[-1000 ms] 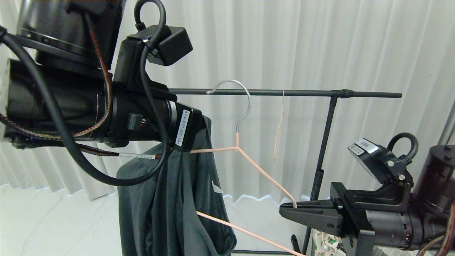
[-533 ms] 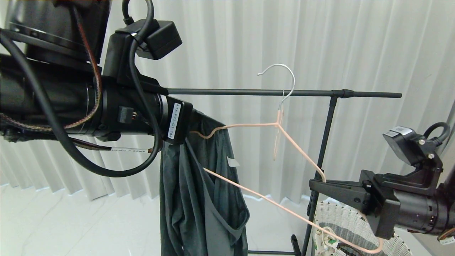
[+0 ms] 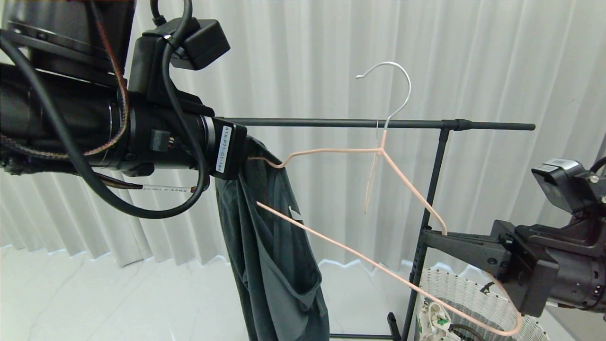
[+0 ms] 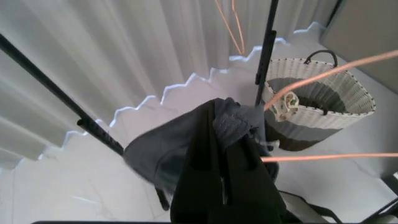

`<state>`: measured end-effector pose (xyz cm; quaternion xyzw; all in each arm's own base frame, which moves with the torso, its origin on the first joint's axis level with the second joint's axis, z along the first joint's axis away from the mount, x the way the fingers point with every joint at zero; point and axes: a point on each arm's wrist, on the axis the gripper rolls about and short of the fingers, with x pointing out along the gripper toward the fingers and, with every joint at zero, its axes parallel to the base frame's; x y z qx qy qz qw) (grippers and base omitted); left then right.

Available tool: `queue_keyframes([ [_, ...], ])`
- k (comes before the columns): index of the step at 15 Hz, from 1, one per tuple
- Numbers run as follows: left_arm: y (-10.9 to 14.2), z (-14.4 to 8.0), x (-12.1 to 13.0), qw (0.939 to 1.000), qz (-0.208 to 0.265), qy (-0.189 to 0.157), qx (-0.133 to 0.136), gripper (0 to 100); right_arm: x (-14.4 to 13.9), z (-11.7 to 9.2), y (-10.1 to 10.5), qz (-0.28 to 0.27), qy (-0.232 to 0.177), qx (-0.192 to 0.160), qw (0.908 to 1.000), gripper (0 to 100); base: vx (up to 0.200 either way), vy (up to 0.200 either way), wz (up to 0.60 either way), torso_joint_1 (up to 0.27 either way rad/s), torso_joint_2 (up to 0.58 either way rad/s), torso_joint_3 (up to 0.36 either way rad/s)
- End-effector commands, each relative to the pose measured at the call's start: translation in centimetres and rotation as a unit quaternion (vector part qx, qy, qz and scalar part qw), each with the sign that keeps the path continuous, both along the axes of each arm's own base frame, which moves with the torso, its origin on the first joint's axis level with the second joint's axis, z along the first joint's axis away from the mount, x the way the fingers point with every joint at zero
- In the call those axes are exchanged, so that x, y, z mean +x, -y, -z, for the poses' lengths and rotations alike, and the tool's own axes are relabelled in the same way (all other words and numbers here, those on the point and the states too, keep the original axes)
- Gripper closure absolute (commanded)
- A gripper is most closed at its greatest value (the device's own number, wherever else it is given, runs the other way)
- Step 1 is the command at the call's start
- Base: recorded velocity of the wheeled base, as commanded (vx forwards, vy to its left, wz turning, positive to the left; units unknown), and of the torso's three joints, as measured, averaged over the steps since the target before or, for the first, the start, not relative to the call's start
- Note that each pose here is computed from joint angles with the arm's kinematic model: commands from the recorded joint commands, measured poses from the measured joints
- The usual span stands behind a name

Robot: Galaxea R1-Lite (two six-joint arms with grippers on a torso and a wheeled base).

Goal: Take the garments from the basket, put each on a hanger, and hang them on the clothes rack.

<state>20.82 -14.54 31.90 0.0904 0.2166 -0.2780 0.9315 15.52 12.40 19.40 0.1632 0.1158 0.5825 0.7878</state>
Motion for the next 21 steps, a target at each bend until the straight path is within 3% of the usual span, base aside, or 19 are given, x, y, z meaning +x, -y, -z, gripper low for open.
queue_keyframes([
  [1, 0.8, 0.1, -0.5, 0.9997, 0.025, -0.003, -0.003, 100, -0.4, 0.1, -1.2, -0.031, -0.004, -0.002, 0.9995, 100, 0.000, 0.000, 0.00, 0.000, 0.00, 0.000],
  [9, 1.6, -0.6, -1.9, 0.9945, 0.099, -0.009, -0.033, 100, -0.1, 0.5, -3.7, -0.070, -0.026, -0.002, 0.9972, 100, 0.000, 0.000, 0.00, 0.000, 0.00, 0.000],
  [17, 3.5, -1.8, -1.9, 0.9908, 0.127, 0.007, -0.046, 100, 0.0, 1.7, -6.5, -0.106, -0.034, 0.005, 0.9938, 100, 0.000, 0.000, 0.00, 0.000, 0.00, 0.000],
  [21, 4.0, -1.5, -1.9, 0.9904, 0.132, 0.002, -0.042, 100, 0.5, 1.7, -7.2, -0.085, -0.034, 0.007, 0.9958, 100, 0.000, 0.000, 0.00, 0.000, 0.00, 0.000],
])
